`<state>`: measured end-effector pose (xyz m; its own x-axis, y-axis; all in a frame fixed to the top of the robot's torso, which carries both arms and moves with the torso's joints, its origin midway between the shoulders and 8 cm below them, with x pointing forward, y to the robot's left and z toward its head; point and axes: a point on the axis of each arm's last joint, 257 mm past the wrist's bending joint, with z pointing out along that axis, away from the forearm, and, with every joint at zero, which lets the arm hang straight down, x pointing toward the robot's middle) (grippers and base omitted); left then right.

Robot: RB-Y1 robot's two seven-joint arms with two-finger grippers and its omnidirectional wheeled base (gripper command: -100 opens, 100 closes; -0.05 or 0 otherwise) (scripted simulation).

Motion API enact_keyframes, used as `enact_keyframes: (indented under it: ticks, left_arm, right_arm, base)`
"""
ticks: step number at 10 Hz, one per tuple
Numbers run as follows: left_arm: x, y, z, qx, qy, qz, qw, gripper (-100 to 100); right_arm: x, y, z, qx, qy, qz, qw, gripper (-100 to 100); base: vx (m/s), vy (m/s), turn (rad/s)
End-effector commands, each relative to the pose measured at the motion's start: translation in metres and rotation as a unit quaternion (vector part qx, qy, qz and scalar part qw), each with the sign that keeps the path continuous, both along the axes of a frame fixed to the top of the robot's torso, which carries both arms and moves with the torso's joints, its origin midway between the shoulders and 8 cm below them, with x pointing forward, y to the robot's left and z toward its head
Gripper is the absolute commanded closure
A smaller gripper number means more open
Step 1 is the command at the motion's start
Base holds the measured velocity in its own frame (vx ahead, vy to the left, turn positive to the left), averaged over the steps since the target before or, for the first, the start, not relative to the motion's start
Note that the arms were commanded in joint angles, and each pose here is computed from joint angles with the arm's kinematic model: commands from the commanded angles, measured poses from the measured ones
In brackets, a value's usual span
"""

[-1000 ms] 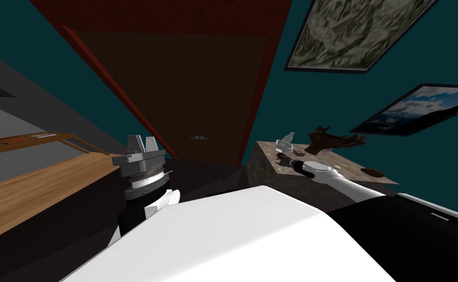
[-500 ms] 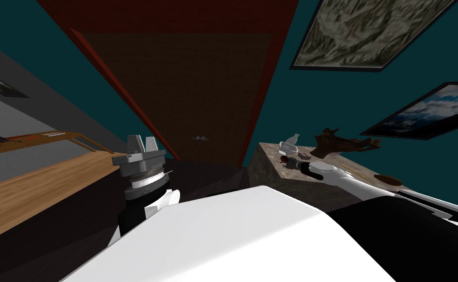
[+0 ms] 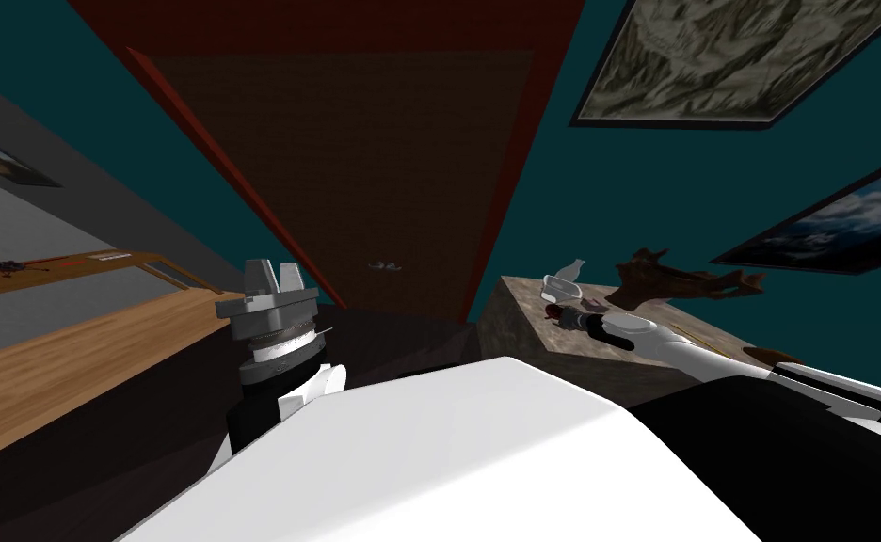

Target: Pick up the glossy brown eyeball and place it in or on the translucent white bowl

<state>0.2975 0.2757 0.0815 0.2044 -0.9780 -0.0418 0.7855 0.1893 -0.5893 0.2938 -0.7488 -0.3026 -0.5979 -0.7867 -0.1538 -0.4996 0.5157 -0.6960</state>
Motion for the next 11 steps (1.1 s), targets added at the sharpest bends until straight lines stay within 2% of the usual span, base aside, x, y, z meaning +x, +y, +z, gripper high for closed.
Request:
enact_keyframes:
  ticks: [1,2,3,7,8,9,10,11]
  left_arm:
    - [0.0,0.0,0.0,0.0,0.0,0.0,1.0,0]
    - [0.0,0.0,0.0,0.0,0.0,0.0,1.0,0]
    - [0.0,0.0,0.0,0.0,0.0,0.0,1.0,0]
    - [0.0,0.0,0.0,0.0,0.0,0.0,1.0,0]
    - [0.0,0.0,0.0,0.0,0.0,0.0,1.0,0]
    - [0.0,0.0,0.0,0.0,0.0,0.0,1.0,0]
    - [0.0,0.0,0.0,0.0,0.0,0.0,1.0,0]
    - [0.0,0.0,0.0,0.0,0.0,0.0,1.0,0]
  right_arm:
    - [-0.01,-0.002,-0.014,-0.001,0.002,-0.015,0.9999,-100]
    - [-0.006,-0.001,-0.009,0.001,0.001,-0.008,1.0,-100]
    - [-0.007,-0.002,-0.01,0.0,0.001,-0.009,1.0,100]
    - [-0.006,-0.002,-0.009,-0.001,0.001,-0.009,1.0,100]
    - [-0.006,-0.002,-0.009,-0.001,0.001,-0.009,1.0,0]
    - [0.0,0.0,0.0,0.0,0.0,0.0,1.0,100]
    - [-0.001,-0.001,-0.003,-0.002,0.0,-0.003,1.0,100]
    - [-0.001,-0.001,-0.003,-0.001,0.0,-0.003,1.0,0]
  base:
    - [0.02,-0.05,0.235]
    - [0.012,-0.038,0.073]
    - [0.0,-0.003,-0.015]
    - [0.0,0.0,0.0]
    - [0.0,0.0,0.0]
    - [-0.009,0.031,-0.192]
    - [-0.006,0.023,-0.065]
    - [0.0,0.0,0.0]
